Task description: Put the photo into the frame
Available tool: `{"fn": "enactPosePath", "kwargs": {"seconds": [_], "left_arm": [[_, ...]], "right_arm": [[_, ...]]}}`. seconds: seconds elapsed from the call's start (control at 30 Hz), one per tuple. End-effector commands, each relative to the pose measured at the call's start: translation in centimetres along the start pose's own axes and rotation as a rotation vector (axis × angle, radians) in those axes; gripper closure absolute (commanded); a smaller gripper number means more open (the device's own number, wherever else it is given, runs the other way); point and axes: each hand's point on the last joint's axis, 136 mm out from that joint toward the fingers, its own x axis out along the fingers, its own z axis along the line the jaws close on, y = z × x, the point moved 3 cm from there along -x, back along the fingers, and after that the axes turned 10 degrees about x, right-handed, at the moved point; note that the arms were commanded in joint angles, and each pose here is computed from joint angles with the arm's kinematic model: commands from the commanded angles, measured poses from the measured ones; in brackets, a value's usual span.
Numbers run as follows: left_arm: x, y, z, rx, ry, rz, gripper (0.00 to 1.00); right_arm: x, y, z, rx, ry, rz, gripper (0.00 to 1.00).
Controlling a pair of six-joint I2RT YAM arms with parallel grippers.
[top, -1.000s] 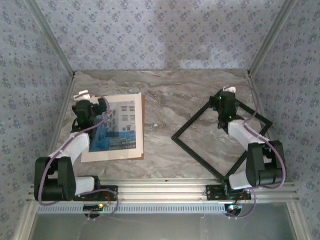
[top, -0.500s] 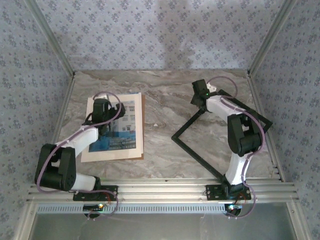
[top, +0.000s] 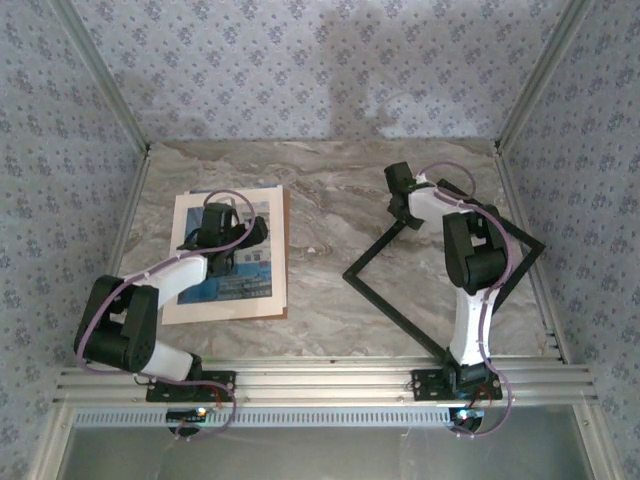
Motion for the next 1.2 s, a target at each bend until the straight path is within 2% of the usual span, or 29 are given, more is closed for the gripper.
{"fn": "enactPosePath", "kwargs": {"seconds": [0.0, 0.23, 0.43, 0.73, 1.17], "left_arm": [[0.1, 0.5, 0.0, -0.010, -0.001, 0.014, 0.01], [-0.6, 0.4, 0.4, -0.007, -0.033, 0.007, 0.01], [-1.3, 0.2, 0.5, 0.000, -0.029, -0.017, 0.02], [-2.2, -0.3, 1.8, -0.039, -0.077, -0.054, 0.02], [-4.0, 0.7, 6.4, -0.176, -0.138, -0.061, 0.02]], "right_arm": [[0.4, -0.2, 0.6, 0.036, -0.003, -0.001, 0.52], [0.5, 0.1, 1.7, 0.006, -0.026, 0.009, 0.68], [-0.6, 0.4, 3.9, -0.137, -0.077, -0.014, 0.73], [-3.3, 3.6, 9.9, -0.414, -0.156, -0.043, 0.73], [-5.5, 11.4, 15.2, -0.518, -0.282, 0.053, 0.72]]}}
